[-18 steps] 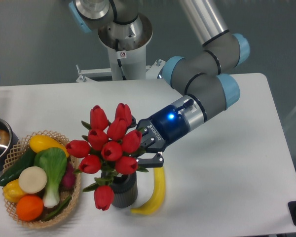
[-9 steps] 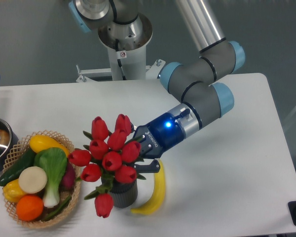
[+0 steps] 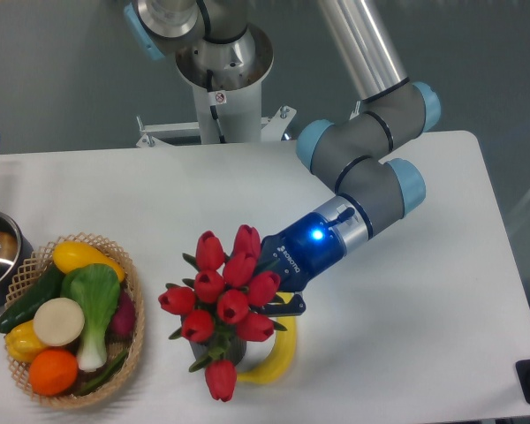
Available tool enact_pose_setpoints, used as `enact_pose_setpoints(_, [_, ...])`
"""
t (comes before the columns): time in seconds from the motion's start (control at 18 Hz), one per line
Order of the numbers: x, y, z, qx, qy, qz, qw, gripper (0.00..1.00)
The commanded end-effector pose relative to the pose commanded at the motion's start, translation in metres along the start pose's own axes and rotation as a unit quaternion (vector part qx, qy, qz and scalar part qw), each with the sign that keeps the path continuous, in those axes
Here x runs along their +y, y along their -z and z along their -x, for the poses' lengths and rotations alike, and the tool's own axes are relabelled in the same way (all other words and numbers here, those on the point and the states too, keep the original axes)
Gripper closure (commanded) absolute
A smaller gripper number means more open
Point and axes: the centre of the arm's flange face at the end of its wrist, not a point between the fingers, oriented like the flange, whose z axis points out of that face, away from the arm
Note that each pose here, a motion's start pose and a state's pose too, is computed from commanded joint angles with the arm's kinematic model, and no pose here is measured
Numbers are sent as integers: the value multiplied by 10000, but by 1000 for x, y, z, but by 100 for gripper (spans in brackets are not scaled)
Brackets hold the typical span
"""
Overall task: Insert the flowers into the vase
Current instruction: 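Lower the tulip stems into the grey vase opening, then push the tulips down into the vase and open the gripper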
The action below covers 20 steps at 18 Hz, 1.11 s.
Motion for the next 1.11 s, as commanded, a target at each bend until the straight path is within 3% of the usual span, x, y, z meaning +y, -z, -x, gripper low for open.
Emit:
enact_pose_setpoints(0.61, [23,-5,-5,39,214,15,9998,69])
enact_pose_setpoints(1.11, [41,-11,-2,87,37,22,10000,66])
